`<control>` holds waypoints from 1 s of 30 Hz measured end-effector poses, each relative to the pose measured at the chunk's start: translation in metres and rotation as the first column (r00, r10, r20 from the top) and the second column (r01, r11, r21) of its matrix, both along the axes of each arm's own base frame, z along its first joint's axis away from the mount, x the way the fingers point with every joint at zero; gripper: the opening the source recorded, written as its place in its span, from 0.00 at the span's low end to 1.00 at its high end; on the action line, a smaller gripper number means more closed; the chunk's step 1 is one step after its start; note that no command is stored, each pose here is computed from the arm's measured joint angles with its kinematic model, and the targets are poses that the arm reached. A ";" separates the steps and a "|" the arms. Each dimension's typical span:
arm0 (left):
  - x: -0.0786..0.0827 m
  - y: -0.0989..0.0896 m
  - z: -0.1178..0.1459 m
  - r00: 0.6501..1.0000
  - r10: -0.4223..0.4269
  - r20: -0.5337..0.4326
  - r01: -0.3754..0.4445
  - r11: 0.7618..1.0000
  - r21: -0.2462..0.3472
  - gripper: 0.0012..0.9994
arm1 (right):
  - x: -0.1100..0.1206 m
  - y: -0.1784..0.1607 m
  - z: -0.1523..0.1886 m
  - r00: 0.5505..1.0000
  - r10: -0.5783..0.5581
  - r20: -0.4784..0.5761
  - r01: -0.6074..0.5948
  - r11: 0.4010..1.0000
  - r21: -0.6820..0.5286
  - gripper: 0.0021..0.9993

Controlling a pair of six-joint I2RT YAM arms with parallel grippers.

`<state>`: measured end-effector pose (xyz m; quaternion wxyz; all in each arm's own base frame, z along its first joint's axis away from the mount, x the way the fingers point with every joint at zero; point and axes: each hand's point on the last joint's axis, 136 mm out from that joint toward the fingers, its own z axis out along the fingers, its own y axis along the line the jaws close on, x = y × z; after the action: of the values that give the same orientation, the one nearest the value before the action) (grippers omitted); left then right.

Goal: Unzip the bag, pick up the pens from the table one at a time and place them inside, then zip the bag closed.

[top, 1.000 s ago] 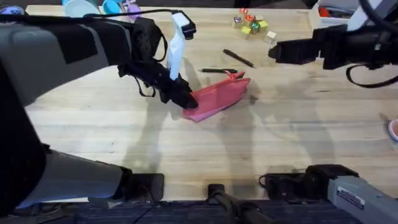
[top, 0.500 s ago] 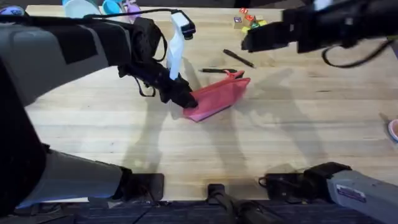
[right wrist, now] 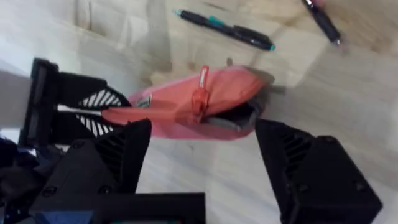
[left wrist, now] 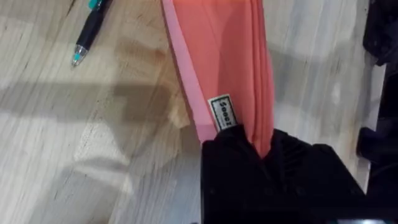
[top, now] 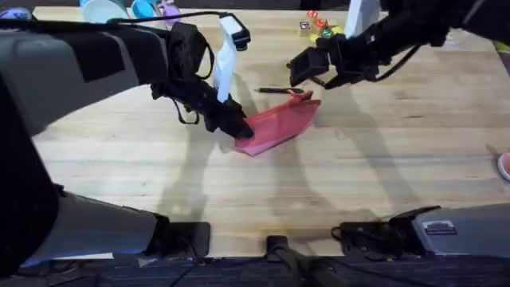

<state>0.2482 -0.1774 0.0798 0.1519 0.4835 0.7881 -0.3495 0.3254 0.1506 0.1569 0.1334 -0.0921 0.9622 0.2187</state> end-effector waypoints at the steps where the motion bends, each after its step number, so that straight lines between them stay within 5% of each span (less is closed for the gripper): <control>1: 0.000 0.000 0.000 1.000 0.000 0.000 0.000 1.000 0.000 0.04 | 0.003 0.001 0.000 1.000 0.000 0.009 0.000 1.000 0.005 1.00; 17: 0.000 0.000 0.000 1.000 0.000 0.000 0.000 1.000 0.000 0.04 | 0.022 0.008 0.006 0.996 -0.005 0.087 0.002 0.999 0.033 1.00; 30: 0.000 0.000 0.000 1.000 0.000 0.000 0.000 1.000 0.000 0.04 | 0.014 0.038 -0.043 0.991 0.137 -0.011 -0.137 0.991 -0.001 0.99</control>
<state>0.2482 -0.1774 0.0797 0.1519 0.4835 0.7881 -0.3494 0.3394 0.1884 0.1142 0.1129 -0.1569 0.9545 0.2269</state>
